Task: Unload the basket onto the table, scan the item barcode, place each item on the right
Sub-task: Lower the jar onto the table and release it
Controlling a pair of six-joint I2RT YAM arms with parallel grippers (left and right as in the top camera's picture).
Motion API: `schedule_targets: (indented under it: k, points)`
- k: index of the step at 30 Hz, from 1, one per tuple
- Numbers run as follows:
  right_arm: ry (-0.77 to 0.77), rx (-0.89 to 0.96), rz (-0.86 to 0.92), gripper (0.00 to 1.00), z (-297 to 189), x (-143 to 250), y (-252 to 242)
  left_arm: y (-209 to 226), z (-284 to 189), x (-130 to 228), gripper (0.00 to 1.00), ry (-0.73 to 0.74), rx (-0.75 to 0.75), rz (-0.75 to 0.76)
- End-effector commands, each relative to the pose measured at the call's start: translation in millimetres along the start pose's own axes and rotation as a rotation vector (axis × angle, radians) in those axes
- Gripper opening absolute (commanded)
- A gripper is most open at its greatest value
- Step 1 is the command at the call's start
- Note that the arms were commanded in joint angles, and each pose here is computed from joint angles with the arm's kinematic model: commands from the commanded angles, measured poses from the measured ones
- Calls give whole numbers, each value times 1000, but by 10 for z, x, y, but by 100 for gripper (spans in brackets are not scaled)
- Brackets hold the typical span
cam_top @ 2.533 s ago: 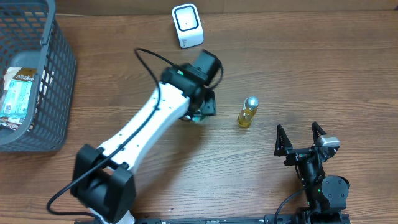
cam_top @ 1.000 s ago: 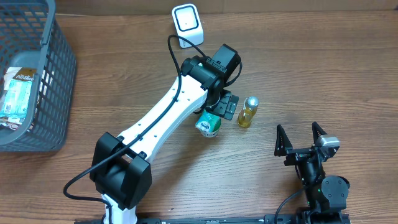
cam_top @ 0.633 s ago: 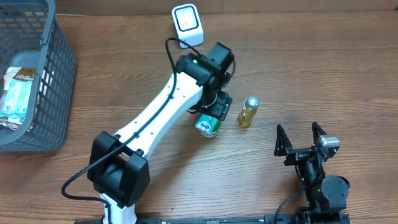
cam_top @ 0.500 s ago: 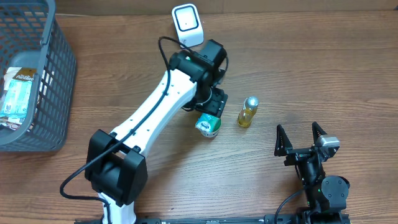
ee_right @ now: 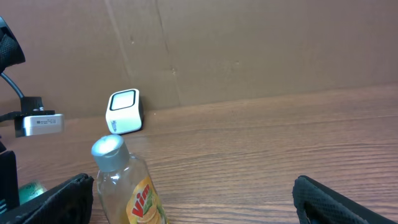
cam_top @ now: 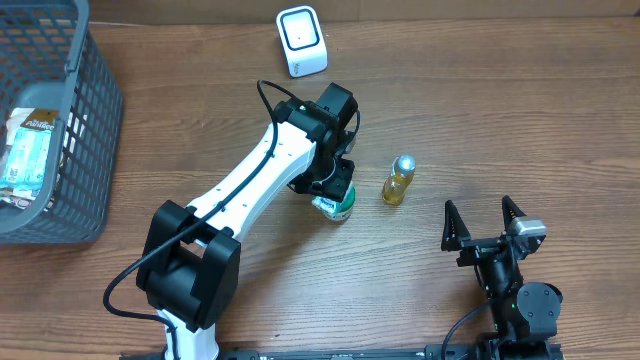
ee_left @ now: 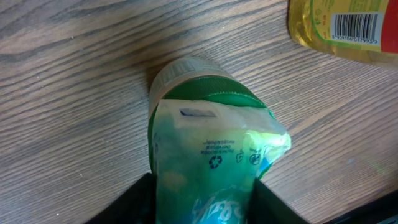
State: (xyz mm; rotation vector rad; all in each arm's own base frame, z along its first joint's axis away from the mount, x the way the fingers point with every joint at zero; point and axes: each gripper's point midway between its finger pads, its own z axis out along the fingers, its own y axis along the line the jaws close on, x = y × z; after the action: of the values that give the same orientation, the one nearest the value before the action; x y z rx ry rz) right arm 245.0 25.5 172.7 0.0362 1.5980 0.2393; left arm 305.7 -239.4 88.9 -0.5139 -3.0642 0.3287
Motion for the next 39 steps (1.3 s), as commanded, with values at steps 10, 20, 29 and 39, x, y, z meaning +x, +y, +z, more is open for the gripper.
schedule_targets:
  k: [10, 20, 29, 39]
  points:
    - [2, 4, 3, 100, 5, 32, -8, -10, 74, 47, 60, 22, 2, 2]
    - [2, 4, 3, 100, 5, 32, -8, -224, -240, -100, 63, 1, 287, 41]
    - [2, 4, 3, 100, 5, 32, -8, 20, -206, 24, 68, 54, 196, 2]
    - [2, 4, 3, 100, 5, 32, -8, 16, -197, 33, 64, 59, 195, -1]
